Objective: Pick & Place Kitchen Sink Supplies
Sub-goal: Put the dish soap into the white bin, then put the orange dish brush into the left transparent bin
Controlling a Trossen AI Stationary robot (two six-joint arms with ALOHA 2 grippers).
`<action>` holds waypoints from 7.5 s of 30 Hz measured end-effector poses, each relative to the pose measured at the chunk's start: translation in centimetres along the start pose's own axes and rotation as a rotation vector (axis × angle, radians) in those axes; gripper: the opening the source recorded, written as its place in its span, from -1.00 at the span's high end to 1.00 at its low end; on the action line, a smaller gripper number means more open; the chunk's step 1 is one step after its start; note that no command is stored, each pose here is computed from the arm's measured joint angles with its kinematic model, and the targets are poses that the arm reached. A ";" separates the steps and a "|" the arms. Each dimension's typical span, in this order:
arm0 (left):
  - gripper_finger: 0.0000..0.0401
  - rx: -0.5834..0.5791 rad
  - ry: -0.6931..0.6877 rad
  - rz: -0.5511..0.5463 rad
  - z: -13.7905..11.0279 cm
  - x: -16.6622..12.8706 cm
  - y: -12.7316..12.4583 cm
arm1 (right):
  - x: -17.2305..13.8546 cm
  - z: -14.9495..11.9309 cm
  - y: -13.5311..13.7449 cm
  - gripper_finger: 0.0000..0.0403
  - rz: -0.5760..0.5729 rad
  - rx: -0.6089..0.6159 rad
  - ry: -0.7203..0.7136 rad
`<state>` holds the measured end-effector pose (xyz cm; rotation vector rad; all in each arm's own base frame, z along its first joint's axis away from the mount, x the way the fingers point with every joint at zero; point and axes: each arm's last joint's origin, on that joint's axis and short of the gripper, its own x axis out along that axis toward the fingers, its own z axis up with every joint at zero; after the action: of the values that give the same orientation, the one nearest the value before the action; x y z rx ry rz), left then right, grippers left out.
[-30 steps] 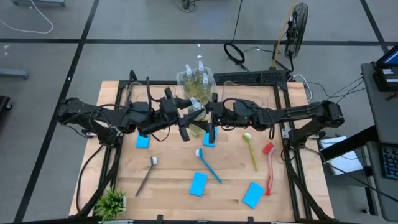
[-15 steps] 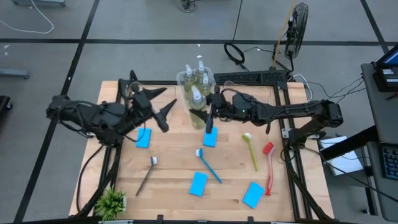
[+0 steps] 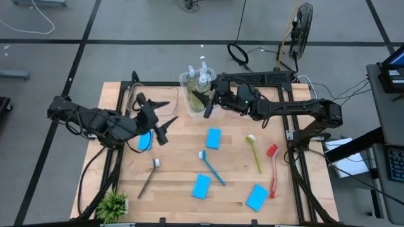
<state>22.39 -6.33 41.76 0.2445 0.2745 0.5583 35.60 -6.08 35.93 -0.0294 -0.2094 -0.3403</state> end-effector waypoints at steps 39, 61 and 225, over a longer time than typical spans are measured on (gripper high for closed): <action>-0.33 -0.152 0.213 0.015 -7.2 0.6 -0.2 | 4.5 -10.9 -4.5 0.04 -0.089 -0.172 0.136; -0.34 -0.172 0.247 0.061 -9.4 1.9 -0.3 | 4.8 -12.9 -5.0 -0.19 -0.095 -0.238 0.182; -0.34 -0.254 0.266 -0.137 -9.0 1.7 -1.3 | -30.9 -16.5 3.7 -0.07 -0.715 1.041 1.778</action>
<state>21.51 -5.08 32.66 -0.0953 0.4704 0.4839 11.68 6.52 13.36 1.3640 1.4236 -0.8024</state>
